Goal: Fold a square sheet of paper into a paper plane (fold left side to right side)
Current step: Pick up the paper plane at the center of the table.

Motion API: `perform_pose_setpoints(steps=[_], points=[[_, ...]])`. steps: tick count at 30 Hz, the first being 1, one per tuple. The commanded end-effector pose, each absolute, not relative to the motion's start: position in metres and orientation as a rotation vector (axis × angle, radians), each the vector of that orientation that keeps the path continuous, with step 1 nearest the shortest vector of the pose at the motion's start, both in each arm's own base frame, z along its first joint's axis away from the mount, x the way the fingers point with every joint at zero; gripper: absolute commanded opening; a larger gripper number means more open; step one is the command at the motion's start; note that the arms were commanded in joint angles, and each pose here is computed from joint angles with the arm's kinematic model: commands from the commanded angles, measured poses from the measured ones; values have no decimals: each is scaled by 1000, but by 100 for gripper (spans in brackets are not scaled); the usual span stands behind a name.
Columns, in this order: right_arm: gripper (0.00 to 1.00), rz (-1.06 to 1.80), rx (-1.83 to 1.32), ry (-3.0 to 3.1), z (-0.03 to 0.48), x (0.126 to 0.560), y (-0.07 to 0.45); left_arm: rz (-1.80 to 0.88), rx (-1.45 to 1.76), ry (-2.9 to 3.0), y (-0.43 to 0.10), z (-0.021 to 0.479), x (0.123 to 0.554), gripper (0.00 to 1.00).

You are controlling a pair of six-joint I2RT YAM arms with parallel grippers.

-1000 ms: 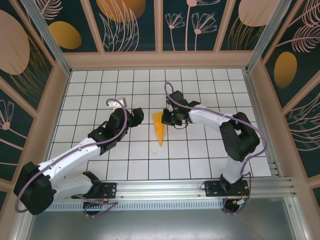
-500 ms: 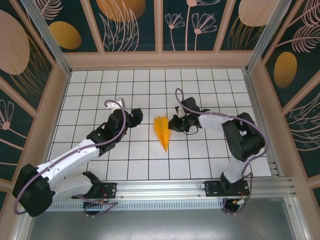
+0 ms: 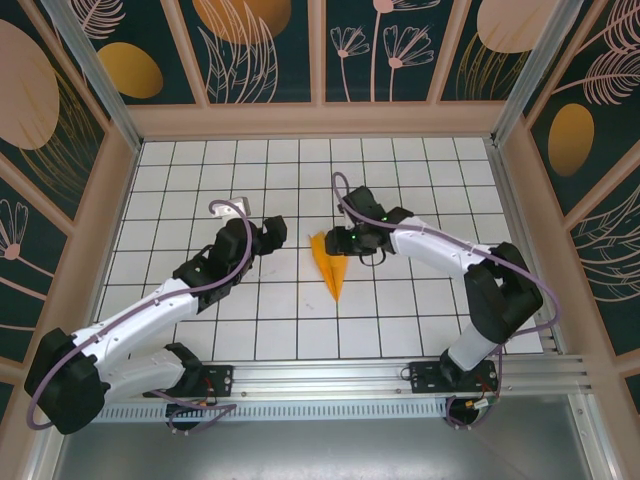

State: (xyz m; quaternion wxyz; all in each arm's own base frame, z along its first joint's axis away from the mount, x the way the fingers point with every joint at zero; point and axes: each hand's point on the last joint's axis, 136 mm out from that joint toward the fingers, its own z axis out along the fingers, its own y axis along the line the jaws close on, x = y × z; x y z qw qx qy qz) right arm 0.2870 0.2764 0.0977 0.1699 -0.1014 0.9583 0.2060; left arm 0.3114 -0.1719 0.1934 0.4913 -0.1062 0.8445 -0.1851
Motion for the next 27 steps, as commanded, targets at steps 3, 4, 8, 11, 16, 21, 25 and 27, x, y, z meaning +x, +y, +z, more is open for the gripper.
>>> perform_pose_setpoints(steps=[3, 4, 8, 11, 16, 21, 25, 27], points=[[52, 475, -321, 2828, 71, 260, 283, -418, -267, 2019, -162, 199, 310, 98], [52, 462, -335, 2839, 67, 257, 285, -417, -269, 2016, -161, 199, 309, 99], [51, 401, -360, 2870, 55, 252, 287, -420, -274, 2011, -159, 199, 308, 99], [48, 414, -374, 2878, 49, 250, 291, -419, -276, 2011, -159, 198, 308, 99], [40, 421, -378, 2895, 39, 251, 296, -417, -274, 2012, -159, 198, 308, 98], [35, 401, -381, 2907, 29, 253, 298, -417, -275, 2016, -159, 197, 307, 99], [31, 387, -389, 2911, 24, 255, 301, -416, -270, 2019, -160, 196, 307, 99], [29, 365, -397, 2918, 20, 255, 301, -414, -271, 2020, -160, 196, 308, 98]])
